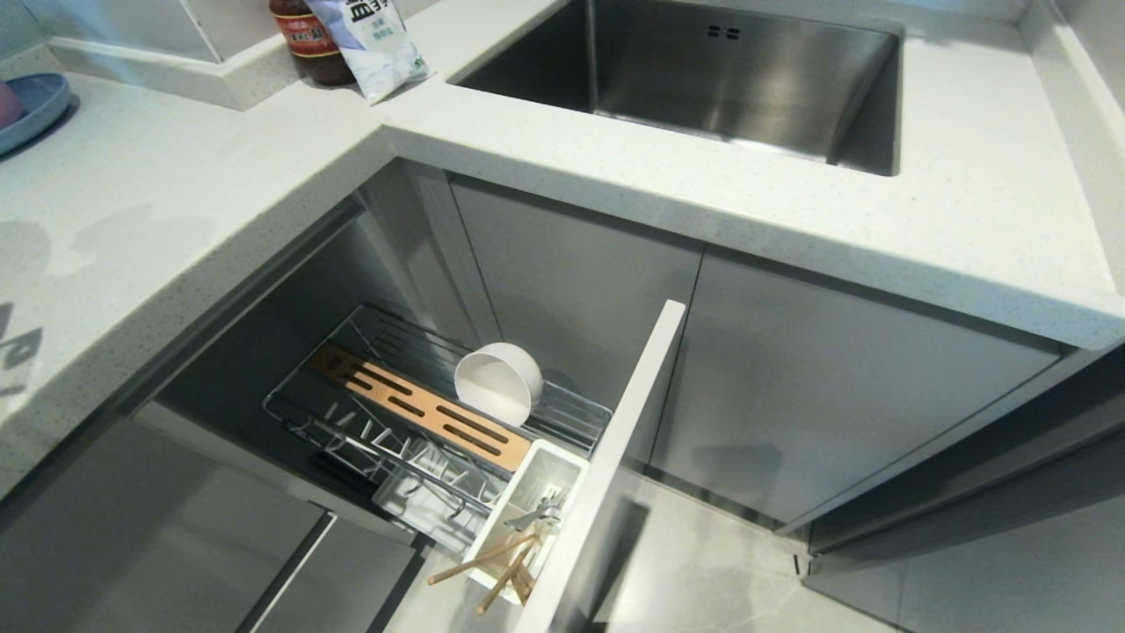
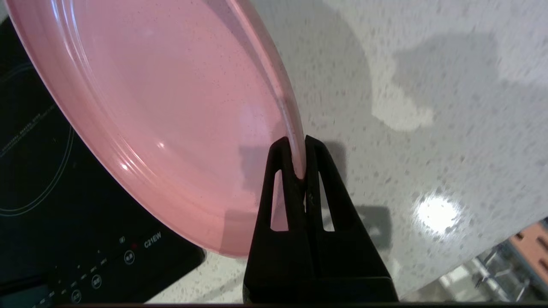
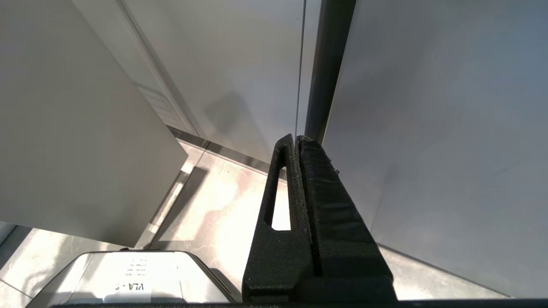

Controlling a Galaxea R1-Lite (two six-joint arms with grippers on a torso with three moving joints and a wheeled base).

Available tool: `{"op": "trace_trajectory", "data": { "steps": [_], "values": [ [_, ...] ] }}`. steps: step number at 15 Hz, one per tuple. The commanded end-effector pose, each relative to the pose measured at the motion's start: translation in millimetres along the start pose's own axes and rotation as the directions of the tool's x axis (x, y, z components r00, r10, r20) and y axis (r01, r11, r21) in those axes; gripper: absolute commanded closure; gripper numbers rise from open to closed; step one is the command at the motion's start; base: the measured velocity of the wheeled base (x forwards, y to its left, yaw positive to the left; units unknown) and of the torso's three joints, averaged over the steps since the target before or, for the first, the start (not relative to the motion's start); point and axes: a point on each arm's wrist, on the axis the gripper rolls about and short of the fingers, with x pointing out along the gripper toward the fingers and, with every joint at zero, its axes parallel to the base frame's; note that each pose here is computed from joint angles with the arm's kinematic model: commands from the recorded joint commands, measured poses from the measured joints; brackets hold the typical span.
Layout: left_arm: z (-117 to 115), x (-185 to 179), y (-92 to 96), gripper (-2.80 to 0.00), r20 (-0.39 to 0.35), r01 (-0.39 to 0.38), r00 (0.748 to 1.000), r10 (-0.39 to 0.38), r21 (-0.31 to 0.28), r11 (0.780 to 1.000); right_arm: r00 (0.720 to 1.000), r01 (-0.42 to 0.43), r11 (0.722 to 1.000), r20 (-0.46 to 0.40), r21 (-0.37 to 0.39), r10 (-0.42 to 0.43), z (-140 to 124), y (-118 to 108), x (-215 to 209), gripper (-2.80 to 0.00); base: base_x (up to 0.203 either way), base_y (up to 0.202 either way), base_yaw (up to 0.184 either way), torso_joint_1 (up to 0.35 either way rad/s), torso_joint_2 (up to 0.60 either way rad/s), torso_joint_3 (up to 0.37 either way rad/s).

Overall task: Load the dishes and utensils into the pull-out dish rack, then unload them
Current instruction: Take the bowl out of the cupboard

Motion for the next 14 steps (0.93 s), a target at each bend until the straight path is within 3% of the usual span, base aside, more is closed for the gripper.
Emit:
{"op": "trace_trajectory", "data": {
  "steps": [1, 3, 10, 12, 14],
  "values": [
    [-4, 8, -4.0, 0.0, -0.057, 0.005, 0.998, -0.003, 0.037, 0.999, 1.0, 0.0, 1.0, 0.001, -0.001, 0.0, 0, 0, 0, 0.0, 0.0, 0.0, 0.0, 0.0, 0.0, 0.0],
    [-11, 9, -5.4, 0.0, -0.131, 0.019, 0.991, -0.005, 0.104, 0.994, 1.0, 0.0, 1.0, 0.001, 0.001, 0.0, 0, 0, 0, 0.0, 0.0, 0.0, 0.0, 0.0, 0.0, 0.0],
    [-19, 11, -8.0, 0.0, -0.241, 0.053, 0.97, -0.008, 0.181, 0.982, 1.0, 0.0, 1.0, 0.001, 0.0, 0.0, 0, 0, 0, 0.0, 0.0, 0.0, 0.0, 0.0, 0.0, 0.0],
    [-22, 15, -15.0, 0.0, -0.299, 0.097, 0.954, -0.026, 0.224, 0.97, 1.0, 0.0, 1.0, 0.001, -0.001, 0.0, 0, 0, 0, 0.0, 0.0, 0.0, 0.0, 0.0, 0.0, 0.0],
    [-15, 18, -21.1, 0.0, -0.306, 0.134, 0.951, -0.044, 0.278, 0.951, 1.0, 0.0, 1.0, 0.001, 0.001, 0.0, 0, 0, 0, 0.0, 0.0, 0.0, 0.0, 0.0, 0.0, 0.0]
  ]
}}
